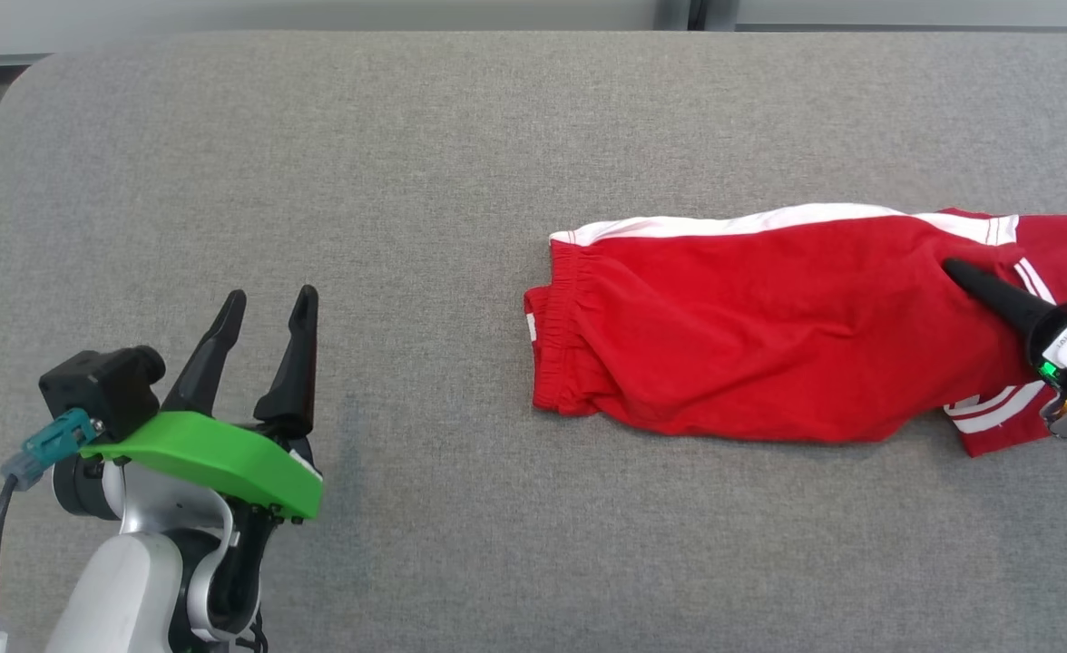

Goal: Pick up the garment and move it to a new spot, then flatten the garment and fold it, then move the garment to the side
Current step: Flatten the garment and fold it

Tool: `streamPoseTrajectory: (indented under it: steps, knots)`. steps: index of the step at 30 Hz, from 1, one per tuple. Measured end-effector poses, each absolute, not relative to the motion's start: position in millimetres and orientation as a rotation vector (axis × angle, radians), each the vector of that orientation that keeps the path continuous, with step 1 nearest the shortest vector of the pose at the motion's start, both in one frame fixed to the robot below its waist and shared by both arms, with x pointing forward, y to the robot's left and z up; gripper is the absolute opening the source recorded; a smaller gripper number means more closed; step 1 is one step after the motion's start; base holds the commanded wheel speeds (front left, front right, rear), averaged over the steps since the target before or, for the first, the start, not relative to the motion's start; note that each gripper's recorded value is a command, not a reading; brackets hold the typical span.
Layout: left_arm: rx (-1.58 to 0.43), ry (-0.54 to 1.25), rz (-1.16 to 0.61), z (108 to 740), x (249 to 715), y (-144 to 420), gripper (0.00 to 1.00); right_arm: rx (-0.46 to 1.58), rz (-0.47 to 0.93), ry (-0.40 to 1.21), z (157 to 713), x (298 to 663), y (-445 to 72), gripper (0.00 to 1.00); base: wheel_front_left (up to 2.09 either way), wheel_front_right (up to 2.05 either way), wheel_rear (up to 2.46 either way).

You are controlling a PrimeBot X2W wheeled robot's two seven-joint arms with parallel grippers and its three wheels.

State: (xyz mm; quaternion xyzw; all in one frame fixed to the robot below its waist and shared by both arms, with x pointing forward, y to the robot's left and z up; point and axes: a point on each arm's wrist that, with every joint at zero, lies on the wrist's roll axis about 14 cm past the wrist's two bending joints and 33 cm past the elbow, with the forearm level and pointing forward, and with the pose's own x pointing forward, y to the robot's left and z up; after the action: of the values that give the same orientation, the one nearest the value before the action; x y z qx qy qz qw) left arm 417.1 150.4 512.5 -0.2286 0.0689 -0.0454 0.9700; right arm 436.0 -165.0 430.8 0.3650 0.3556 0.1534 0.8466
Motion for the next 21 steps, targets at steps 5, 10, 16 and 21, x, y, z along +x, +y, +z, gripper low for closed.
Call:
streamPoseTrajectory:
  steps: [5, 10, 16, 21]
  knots:
    - [-0.47, 0.147, -0.109, 514.4, 414.2, 144.5, 1.0, 0.656, 0.412, 0.708, 447.9, 436.1, -150.7, 0.0, 0.0, 0.0, 0.0]
    - [-0.48, 0.166, -0.133, 513.4, 412.9, 135.5, 1.0, 0.511, 0.56, 0.669, 469.0, 444.0, -116.1, 0.0, 0.0, 0.0, 0.0]
    - [-0.491, 0.223, -0.153, 499.9, 410.5, 124.4, 1.0, 0.497, 0.711, 0.702, 469.8, 438.7, -56.5, 0.0, 0.0, 0.0, 0.0]
    - [-0.498, 0.225, -0.13, 497.0, 413.3, 130.0, 1.0, 0.489, 0.786, 0.737, 460.7, 439.2, -11.1, 0.0, 0.0, 0.0, 0.0]
